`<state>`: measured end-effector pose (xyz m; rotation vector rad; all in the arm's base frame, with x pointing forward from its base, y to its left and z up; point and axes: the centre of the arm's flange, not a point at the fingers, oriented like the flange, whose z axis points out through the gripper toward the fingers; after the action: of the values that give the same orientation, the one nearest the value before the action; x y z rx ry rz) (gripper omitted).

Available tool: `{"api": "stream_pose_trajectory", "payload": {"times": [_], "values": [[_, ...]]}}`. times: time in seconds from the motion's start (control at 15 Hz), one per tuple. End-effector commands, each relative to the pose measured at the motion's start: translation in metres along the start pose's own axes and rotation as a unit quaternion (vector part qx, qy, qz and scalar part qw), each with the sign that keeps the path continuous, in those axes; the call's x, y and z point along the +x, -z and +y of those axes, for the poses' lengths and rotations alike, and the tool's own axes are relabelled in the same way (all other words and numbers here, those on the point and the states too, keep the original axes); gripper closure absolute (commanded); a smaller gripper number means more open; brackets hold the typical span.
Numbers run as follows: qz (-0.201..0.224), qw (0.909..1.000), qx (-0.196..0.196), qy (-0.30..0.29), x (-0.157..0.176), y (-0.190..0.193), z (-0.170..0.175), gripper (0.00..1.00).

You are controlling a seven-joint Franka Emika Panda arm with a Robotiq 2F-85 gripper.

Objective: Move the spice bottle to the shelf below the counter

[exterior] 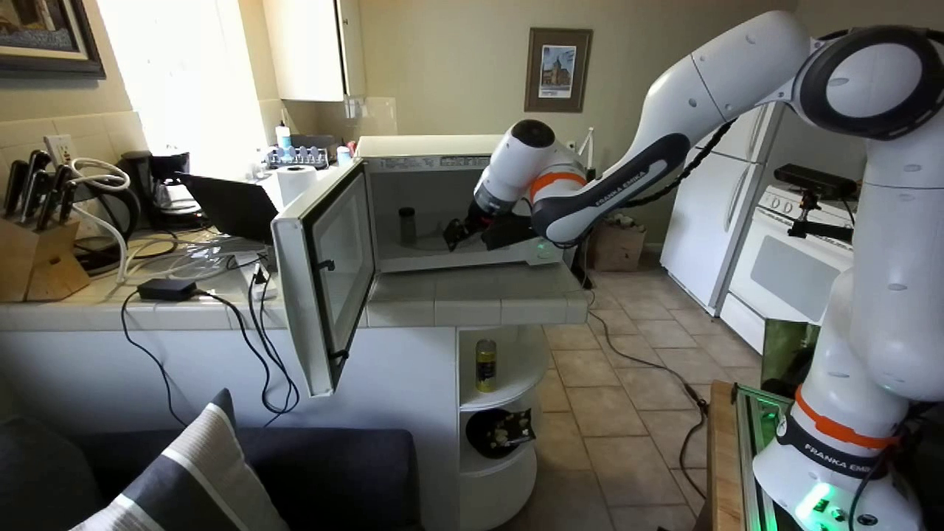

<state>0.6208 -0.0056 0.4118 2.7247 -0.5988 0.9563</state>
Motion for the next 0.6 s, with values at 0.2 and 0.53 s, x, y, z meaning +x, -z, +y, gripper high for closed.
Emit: {"api": "stream_pose_trajectory", "payload": {"times": [0.2, 0.53], "values": [[0.047, 0.9983, 0.005, -0.032, 0.029, -0.046, -0.014, 0.00], [0.103, 0.9938, 0.000, -0.042, 0.052, -0.076, -0.036, 0.00]]}}
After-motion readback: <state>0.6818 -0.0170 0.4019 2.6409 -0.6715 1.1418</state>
